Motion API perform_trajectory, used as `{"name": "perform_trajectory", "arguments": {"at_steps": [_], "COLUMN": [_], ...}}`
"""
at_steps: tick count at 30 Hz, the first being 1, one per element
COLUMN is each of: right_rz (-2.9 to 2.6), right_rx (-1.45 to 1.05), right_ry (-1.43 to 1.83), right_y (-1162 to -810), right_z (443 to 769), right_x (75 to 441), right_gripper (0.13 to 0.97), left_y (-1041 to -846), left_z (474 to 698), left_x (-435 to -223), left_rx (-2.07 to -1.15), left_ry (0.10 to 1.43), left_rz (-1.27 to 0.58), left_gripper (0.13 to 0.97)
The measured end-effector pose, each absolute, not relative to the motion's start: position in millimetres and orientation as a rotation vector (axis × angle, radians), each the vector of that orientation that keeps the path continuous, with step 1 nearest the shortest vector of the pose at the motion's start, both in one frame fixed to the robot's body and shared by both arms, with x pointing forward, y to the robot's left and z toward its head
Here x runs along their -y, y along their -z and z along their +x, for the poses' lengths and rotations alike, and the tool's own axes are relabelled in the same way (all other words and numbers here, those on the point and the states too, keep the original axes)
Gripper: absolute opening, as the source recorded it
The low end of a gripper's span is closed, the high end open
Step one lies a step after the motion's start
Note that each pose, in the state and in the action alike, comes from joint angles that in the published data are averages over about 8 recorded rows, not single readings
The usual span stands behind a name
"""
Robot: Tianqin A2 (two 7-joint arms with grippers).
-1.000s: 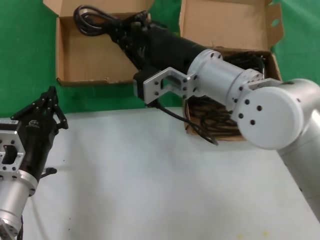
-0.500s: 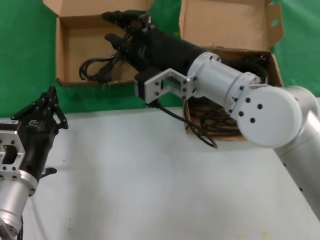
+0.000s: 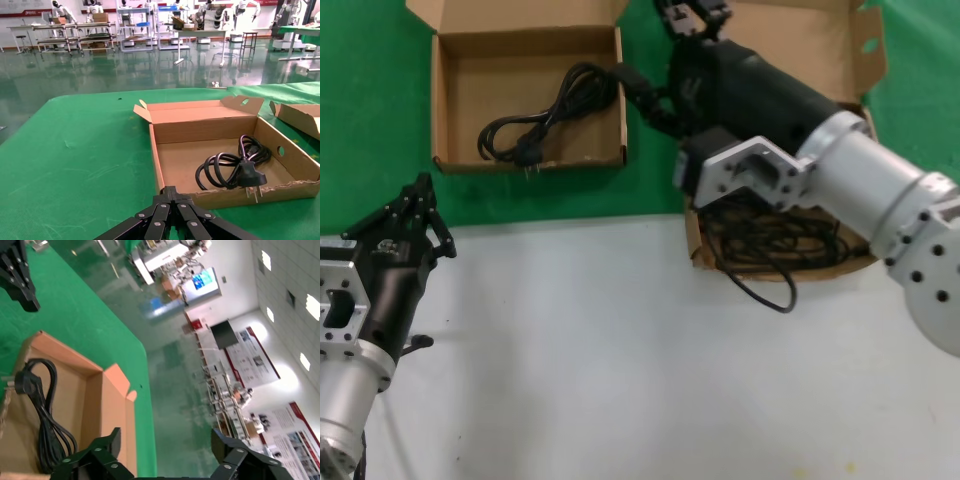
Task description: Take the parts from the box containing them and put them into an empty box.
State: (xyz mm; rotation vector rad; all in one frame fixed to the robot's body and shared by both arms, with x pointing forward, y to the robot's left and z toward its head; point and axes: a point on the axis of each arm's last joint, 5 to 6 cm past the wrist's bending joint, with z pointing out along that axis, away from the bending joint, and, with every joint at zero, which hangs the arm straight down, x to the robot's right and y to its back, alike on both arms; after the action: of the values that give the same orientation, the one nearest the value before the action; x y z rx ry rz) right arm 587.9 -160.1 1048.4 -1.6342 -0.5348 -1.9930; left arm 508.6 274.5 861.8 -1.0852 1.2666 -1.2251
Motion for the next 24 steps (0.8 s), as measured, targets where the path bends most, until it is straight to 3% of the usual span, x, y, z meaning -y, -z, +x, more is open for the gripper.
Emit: {"name": "perform_trajectory", "arguments": {"at_steps": [5,14,24], "right_rz": [-1.620,-1.599,-1.642], "right_rx": [0.467,0.387,0.345], "right_ry": [2.026,2.063,2.031], "right_y": [-1047.6,-1049.2,-1029.7], "right_z": [573.7,555.2,551.7], "right_x": [177.1,197.8,209.0], "right_gripper": [0.659,0.826,0.929], "left_y": [-861.8,-861.8,-861.7], "left_z": [508.6,508.6,508.6], "left_x": [-274.5,-274.5,-274.5], "left_rx": [-1.267,-1.267,-1.267], "left_ry": [1.225,1.225,1.225], "left_rz": [-1.085,-1.085,-1.085], "left_gripper": [0.145,0.145,0.150]}}
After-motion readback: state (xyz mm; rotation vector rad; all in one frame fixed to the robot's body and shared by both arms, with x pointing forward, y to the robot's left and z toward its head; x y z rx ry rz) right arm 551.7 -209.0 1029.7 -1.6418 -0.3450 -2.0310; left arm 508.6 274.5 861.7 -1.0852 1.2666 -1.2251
